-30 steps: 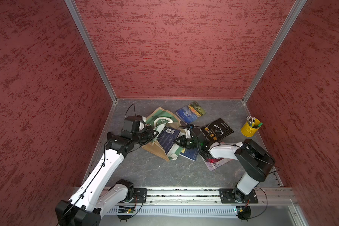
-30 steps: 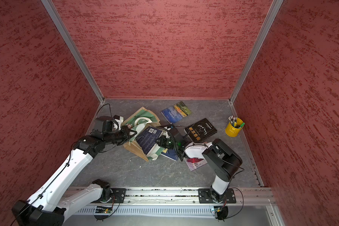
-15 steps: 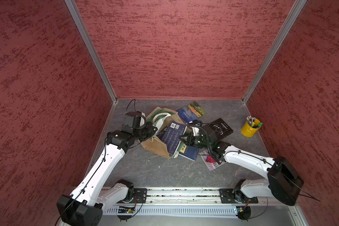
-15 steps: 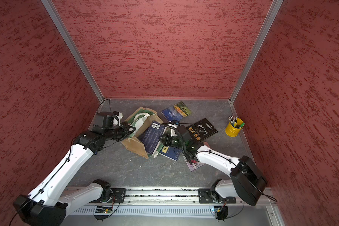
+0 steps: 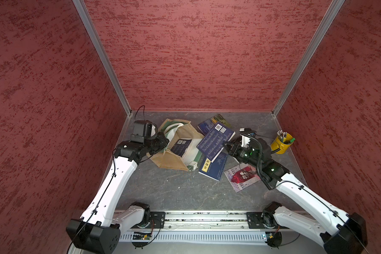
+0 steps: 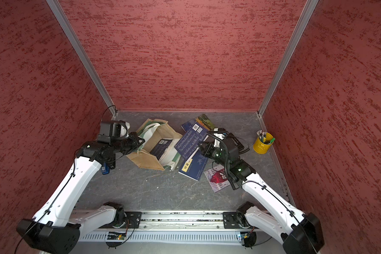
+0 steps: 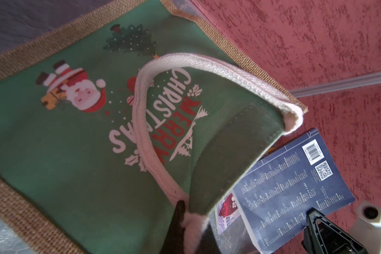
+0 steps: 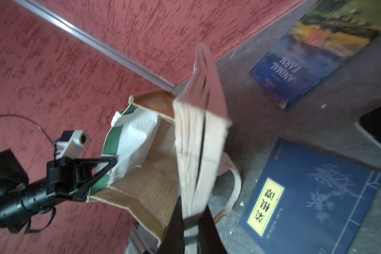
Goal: Take out the books from the canvas bag
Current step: Pick up the book from the canvas bag, then place the book at the center of the board.
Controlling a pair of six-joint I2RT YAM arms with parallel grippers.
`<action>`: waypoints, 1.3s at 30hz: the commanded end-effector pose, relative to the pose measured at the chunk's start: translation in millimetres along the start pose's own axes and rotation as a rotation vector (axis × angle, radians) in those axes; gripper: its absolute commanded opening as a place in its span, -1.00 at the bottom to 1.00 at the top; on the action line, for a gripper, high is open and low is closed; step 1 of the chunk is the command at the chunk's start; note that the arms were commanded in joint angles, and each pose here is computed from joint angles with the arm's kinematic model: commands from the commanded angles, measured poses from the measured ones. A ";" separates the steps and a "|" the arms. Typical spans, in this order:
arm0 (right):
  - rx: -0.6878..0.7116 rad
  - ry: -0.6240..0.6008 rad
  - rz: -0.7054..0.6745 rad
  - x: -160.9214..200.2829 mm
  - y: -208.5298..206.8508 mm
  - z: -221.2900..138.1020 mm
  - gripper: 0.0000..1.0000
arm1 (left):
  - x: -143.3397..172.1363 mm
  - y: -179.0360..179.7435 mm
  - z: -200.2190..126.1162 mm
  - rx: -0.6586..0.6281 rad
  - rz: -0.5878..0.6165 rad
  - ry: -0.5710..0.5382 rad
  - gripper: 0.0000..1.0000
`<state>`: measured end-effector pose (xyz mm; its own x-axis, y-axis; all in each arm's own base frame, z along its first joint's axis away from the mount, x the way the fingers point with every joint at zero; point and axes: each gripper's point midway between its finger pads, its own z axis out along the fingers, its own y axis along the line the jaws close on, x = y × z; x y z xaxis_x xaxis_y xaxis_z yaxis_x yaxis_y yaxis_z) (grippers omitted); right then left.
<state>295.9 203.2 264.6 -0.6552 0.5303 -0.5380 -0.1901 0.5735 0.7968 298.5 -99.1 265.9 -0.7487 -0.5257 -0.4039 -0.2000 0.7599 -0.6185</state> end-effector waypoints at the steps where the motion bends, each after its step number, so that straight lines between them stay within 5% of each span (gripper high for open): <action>1: -0.017 -0.080 0.037 -27.8 -1.1 -3.5 -1.00 | -19.0 -7.4 -19.5 0.039 0.016 -0.046 -1.00; 6: 0.026 -0.088 -0.017 -48.1 -4.5 15.5 -1.00 | -41.8 -1.6 -41.2 0.038 -0.028 -0.105 -1.00; 15: 0.275 -0.024 -0.338 -86.1 5.6 50.7 -1.00 | -92.6 6.5 -68.7 0.058 -0.124 -0.212 -1.00; 22: 0.594 0.058 -0.615 -71.6 -4.1 88.2 -1.00 | -120.4 5.1 -73.7 0.091 -0.163 -0.284 -1.00; 25: 0.800 0.015 -0.665 -87.5 -22.1 89.1 -1.00 | -122.6 6.1 -68.6 0.107 -0.180 -0.287 -1.00; 30: 0.956 0.020 -0.827 -106.6 -27.8 107.0 -1.00 | -120.2 11.3 -60.8 0.115 -0.197 -0.286 -1.00; 39: 0.895 0.184 -1.073 -29.8 -22.1 189.9 -0.98 | -137.7 22.5 -79.1 0.075 -0.219 -0.357 -1.00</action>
<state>462.7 268.5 215.1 -0.6234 -0.3752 -0.6860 -0.1240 0.9137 -0.3870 340.0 12.1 317.1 -0.4975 -0.7890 -0.3606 -0.3755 0.5706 -0.7304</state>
